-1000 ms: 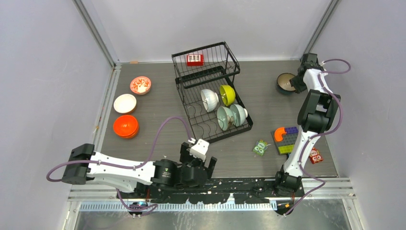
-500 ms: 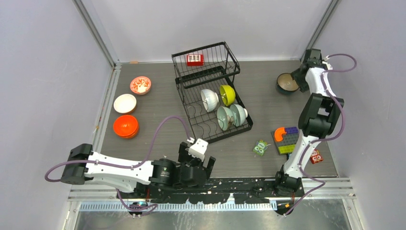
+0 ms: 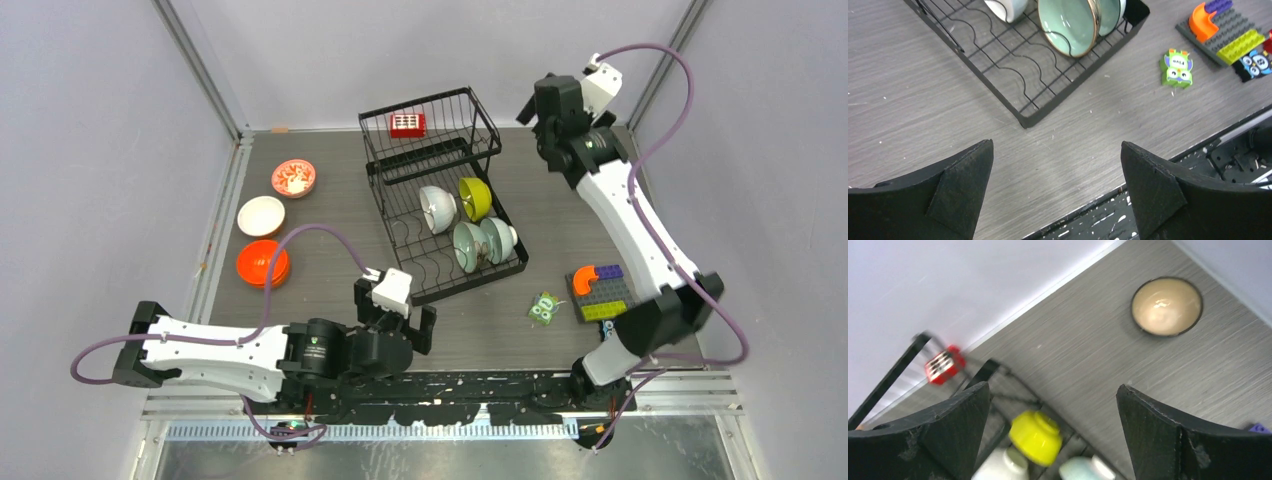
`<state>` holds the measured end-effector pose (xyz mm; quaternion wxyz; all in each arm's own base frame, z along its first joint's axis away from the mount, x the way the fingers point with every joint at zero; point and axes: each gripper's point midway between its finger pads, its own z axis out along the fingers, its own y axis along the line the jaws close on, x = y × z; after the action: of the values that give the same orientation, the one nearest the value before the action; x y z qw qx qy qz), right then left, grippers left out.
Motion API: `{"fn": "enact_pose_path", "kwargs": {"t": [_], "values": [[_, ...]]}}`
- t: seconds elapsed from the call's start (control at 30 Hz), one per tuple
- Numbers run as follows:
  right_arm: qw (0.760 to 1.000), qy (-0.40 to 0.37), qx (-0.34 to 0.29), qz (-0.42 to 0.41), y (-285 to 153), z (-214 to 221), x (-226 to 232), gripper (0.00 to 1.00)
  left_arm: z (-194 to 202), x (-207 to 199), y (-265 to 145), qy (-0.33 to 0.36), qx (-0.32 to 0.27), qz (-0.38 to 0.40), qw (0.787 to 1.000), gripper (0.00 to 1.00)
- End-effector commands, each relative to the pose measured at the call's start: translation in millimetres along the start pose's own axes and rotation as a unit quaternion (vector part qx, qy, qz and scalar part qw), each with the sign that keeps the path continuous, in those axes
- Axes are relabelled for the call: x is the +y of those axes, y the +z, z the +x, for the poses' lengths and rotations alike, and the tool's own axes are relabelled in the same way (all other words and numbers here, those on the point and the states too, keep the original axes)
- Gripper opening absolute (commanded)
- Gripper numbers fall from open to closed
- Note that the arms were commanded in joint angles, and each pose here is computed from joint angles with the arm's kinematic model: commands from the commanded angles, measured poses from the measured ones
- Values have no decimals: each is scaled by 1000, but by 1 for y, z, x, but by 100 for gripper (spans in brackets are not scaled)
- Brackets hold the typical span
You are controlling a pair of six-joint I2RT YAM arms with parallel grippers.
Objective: Unload the bowls from the dish rack
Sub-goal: Pick up the bowl from the dish rack.
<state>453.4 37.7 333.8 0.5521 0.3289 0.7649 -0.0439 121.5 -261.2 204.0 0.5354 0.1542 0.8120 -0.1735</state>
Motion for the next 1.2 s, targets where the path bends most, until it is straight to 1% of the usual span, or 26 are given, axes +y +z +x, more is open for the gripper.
{"fn": "enact_pose_path", "kwargs": {"t": [0.0, 0.07, 0.1, 0.17, 0.3, 0.33, 0.43, 0.5, 0.57, 0.67, 0.83, 0.93, 1.17], "values": [[998, 50, -24, -11, -60, -19, -30, 100, -35, 15, -2, -19, -38, -26, 999, 100], [995, 80, 6, -59, -82, -4, -38, 100, -39, 15, 4, -29, -32, -19, 999, 100], [993, 80, 26, -77, -85, 12, -40, 100, -41, 15, 6, -37, -30, -18, 999, 100], [987, 94, 41, -127, -106, 28, -52, 100, -44, 15, 11, -49, -30, -14, 998, 100], [966, 104, 84, -222, -138, 69, -65, 100, -53, 10, 27, -65, -32, 4, 997, 100], [962, 101, 98, -235, -142, 84, -70, 100, -56, 4, 32, -71, -31, 15, 997, 100], [949, 113, 120, -269, -159, 102, -78, 100, -63, -11, 47, -81, -27, 25, 996, 100], [944, 113, 134, -281, -164, 114, -84, 100, -66, -24, 59, -88, -22, 23, 996, 100], [947, 104, 133, -272, -163, 123, -96, 100, -68, -35, 70, -104, -17, 17, 994, 100], [951, 84, 136, -263, -162, 137, -110, 100, -63, -49, 87, -134, -4, 12, 991, 100], [950, 73, 151, -264, -163, 156, -121, 100, -61, -61, 108, -211, 7, 43, 976, 99], [947, 73, 154, -272, -166, 161, -124, 100, -61, -61, 121, -255, 11, 53, 965, 95], [942, 67, 163, -287, -172, 170, -128, 100, -64, -61, 151, -327, 7, 67, 943, 86]]}}
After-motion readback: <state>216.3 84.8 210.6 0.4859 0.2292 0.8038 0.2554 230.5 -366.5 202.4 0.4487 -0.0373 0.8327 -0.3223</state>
